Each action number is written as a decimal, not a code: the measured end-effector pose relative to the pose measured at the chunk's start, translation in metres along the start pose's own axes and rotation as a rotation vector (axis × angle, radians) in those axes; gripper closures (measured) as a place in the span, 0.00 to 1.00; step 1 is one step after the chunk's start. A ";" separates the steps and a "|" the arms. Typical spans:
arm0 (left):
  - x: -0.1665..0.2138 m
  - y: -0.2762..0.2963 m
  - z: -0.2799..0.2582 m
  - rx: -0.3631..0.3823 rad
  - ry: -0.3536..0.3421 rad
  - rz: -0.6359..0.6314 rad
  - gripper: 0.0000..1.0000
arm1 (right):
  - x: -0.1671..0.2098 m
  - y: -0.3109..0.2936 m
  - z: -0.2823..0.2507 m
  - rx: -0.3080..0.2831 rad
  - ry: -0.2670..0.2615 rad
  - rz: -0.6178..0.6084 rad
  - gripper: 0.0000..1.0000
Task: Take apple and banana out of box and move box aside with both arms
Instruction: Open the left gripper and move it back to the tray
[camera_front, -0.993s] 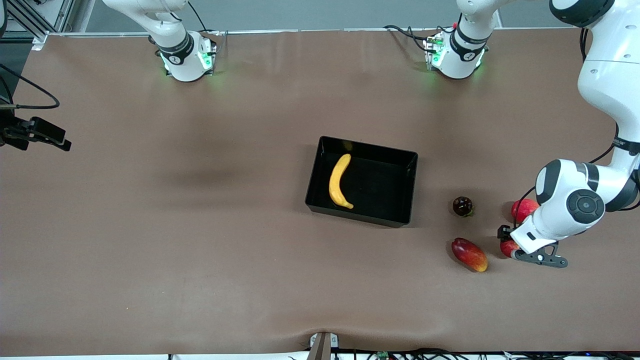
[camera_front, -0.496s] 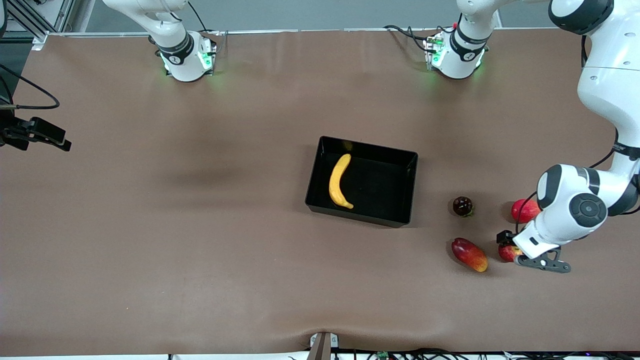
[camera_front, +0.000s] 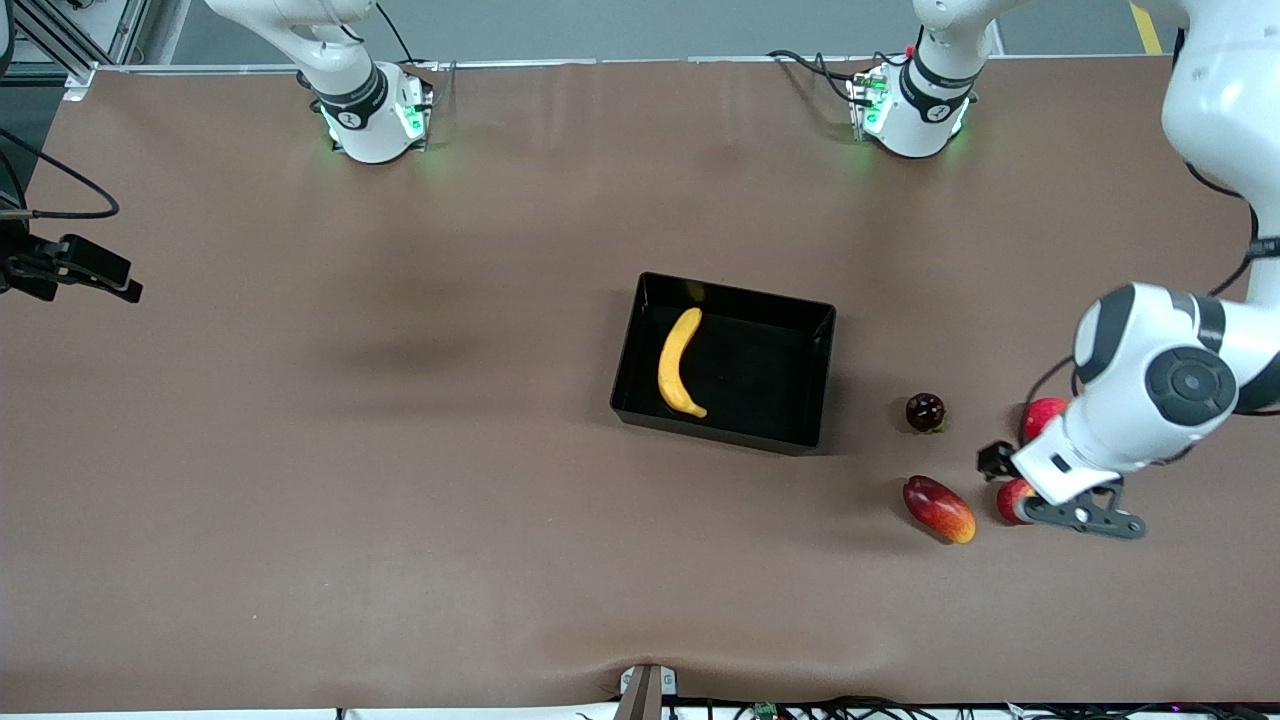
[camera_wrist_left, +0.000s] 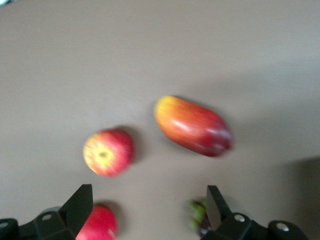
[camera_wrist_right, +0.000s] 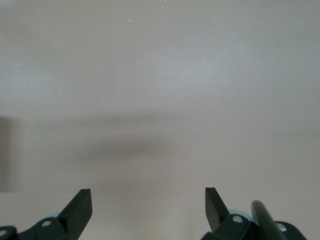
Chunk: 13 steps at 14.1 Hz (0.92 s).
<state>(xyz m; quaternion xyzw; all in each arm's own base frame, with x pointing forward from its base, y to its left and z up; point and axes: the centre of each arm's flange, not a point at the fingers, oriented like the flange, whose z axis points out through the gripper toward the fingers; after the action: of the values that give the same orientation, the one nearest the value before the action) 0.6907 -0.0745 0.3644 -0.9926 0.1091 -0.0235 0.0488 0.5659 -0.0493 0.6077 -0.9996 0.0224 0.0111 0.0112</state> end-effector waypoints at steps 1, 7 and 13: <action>-0.004 0.028 -0.014 -0.010 -0.017 -0.022 0.00 | 0.000 0.000 0.000 0.000 0.000 0.000 0.00; -0.040 0.212 -0.043 -0.079 -0.038 -0.109 0.00 | 0.000 0.000 0.000 0.000 0.000 0.000 0.00; -0.077 0.352 -0.021 -0.110 -0.049 -0.148 0.00 | 0.003 0.000 0.005 0.000 -0.009 -0.001 0.00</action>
<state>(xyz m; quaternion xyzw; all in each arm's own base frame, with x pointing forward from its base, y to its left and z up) 0.5387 -0.4014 0.3463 -0.9994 0.0353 0.0034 -0.0049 0.5685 -0.0493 0.6023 -0.9996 0.0217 0.0158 0.0113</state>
